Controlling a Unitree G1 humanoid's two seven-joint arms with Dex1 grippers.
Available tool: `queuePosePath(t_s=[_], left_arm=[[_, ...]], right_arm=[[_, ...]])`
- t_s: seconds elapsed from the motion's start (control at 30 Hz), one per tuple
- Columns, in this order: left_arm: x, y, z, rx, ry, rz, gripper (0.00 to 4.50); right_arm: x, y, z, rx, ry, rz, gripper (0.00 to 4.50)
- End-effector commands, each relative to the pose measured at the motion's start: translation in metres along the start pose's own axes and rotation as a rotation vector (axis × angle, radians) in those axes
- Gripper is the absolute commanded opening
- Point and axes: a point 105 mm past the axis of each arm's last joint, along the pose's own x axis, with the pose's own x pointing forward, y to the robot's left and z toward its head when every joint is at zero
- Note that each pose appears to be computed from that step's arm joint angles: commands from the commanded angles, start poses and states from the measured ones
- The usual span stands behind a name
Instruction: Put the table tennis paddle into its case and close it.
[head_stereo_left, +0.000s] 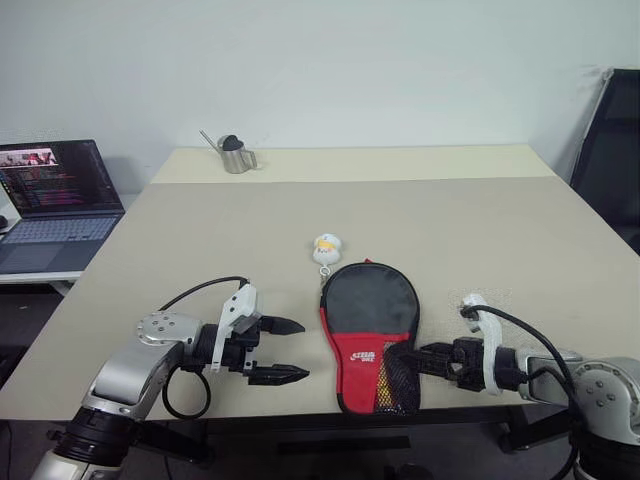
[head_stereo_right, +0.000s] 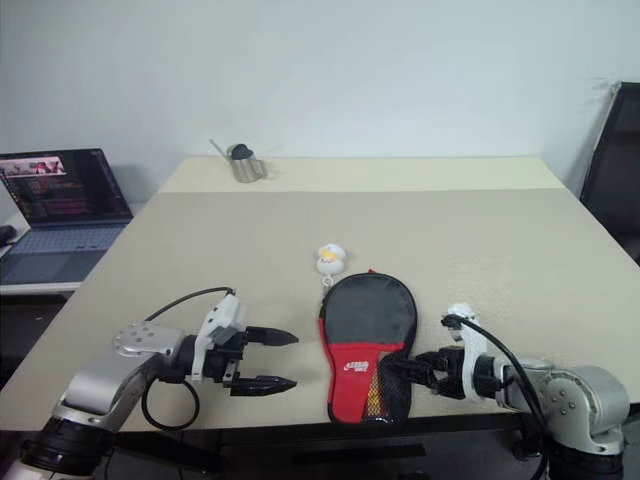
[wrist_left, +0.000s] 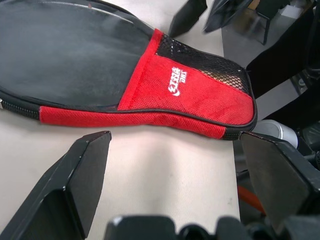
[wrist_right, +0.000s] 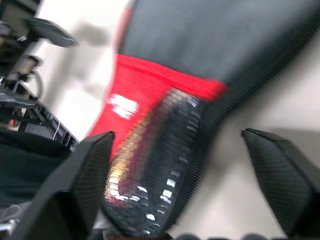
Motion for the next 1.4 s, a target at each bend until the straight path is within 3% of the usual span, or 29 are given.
queuePosePath(t_s=[0.03,0.2,0.5,0.67,0.8,1.27,1.4], left_arm=[[-0.003,0.009,0.013,0.045,-0.045,0.069,4.5],[-0.007,0.021,0.018,0.037,-0.073,0.151,4.5],[-0.015,0.03,0.021,0.031,-0.084,0.243,4.5],[-0.018,0.039,0.028,0.015,-0.122,0.301,4.5],[-0.021,0.05,0.034,-0.005,-0.137,0.36,4.5],[-0.01,0.095,0.055,0.04,-0.141,0.495,4.5],[-0.002,0.108,0.063,0.075,-0.145,0.529,4.5]], right_arm=[[-0.003,0.022,0.047,-0.206,-0.181,0.053,4.42],[0.008,0.03,0.062,-0.428,-0.208,0.057,4.42],[0.046,0.027,0.06,-0.574,-0.114,0.107,4.42],[0.07,0.03,0.07,-0.564,-0.133,0.125,4.42],[0.099,0.009,0.066,-0.554,-0.103,0.035,4.42],[0.108,0.006,0.044,-0.459,-0.086,0.043,4.42],[0.109,-0.003,0.048,-0.464,-0.115,-0.027,4.42]])
